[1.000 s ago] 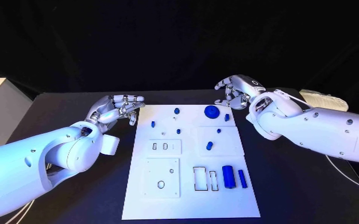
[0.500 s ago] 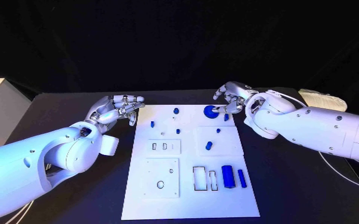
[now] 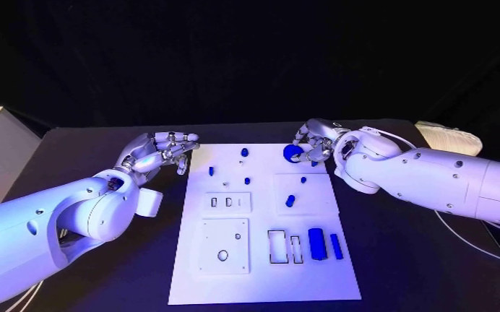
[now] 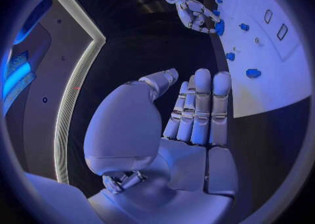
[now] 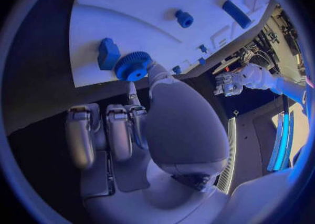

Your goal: Assemble the parts on the task board

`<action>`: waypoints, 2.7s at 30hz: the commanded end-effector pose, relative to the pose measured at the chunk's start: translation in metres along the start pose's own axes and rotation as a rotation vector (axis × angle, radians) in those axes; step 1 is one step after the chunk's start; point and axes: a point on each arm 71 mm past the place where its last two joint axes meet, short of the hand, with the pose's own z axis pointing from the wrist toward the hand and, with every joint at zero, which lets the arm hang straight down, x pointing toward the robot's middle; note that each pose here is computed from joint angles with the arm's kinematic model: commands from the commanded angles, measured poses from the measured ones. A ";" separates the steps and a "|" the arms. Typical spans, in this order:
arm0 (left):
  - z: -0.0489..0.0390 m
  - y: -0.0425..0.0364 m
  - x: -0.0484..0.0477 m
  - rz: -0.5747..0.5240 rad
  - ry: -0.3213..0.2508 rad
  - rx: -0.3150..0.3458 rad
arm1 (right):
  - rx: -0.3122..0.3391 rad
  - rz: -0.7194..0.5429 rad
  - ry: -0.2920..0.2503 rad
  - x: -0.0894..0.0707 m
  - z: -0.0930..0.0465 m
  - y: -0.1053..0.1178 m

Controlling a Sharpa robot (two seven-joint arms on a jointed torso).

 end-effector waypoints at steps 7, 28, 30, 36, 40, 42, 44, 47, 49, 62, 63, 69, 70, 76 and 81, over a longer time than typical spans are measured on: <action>-0.0005 -0.0019 0.0015 -0.004 0.017 0.012 | 0.019 -0.034 0.022 0.003 0.002 -0.001; -0.0007 -0.0015 0.0019 -0.004 0.018 0.004 | 0.025 -0.039 0.058 0.010 0.002 0.000; -0.0008 -0.0015 0.0019 -0.004 0.018 0.004 | 0.013 -0.043 0.041 0.009 0.002 0.002; -0.0007 -0.0014 0.0018 -0.004 0.019 0.003 | -0.036 -0.045 -0.021 0.006 -0.001 0.013; -0.0002 -0.0008 0.0024 -0.005 0.022 -0.002 | -0.067 -0.034 -0.071 0.005 -0.004 0.025; 0.0000 -0.0006 0.0027 -0.006 0.025 -0.003 | -0.077 -0.033 -0.086 0.004 -0.006 0.030; 0.0003 -0.0005 0.0032 -0.007 0.028 -0.004 | -0.095 -0.031 -0.110 0.003 -0.008 0.038; 0.0006 -0.0002 0.0038 -0.008 0.030 -0.007 | -0.132 -0.026 -0.136 0.001 -0.011 0.052; 0.0008 0.0001 0.0040 -0.008 0.029 -0.011 | -0.172 -0.021 -0.143 0.002 -0.013 0.066; 0.0020 0.0023 0.0065 -0.002 0.033 -0.039 | -0.287 -0.043 -0.076 0.029 -0.013 0.126; 0.0021 0.0024 0.0067 -0.002 0.034 -0.040 | -0.287 -0.048 -0.070 0.031 -0.011 0.127; 0.0032 0.0028 0.0094 -0.003 0.044 -0.043 | -0.280 -0.064 -0.046 0.044 -0.005 0.129; 0.0034 0.0028 0.0099 -0.004 0.045 -0.043 | -0.278 -0.064 -0.045 0.045 -0.004 0.129; 0.0044 0.0031 0.0117 -0.006 0.054 -0.043 | -0.271 -0.062 -0.057 0.051 -0.001 0.131; 0.0048 0.0035 0.0109 -0.005 0.053 -0.044 | -0.284 -0.068 -0.085 0.051 -0.002 0.133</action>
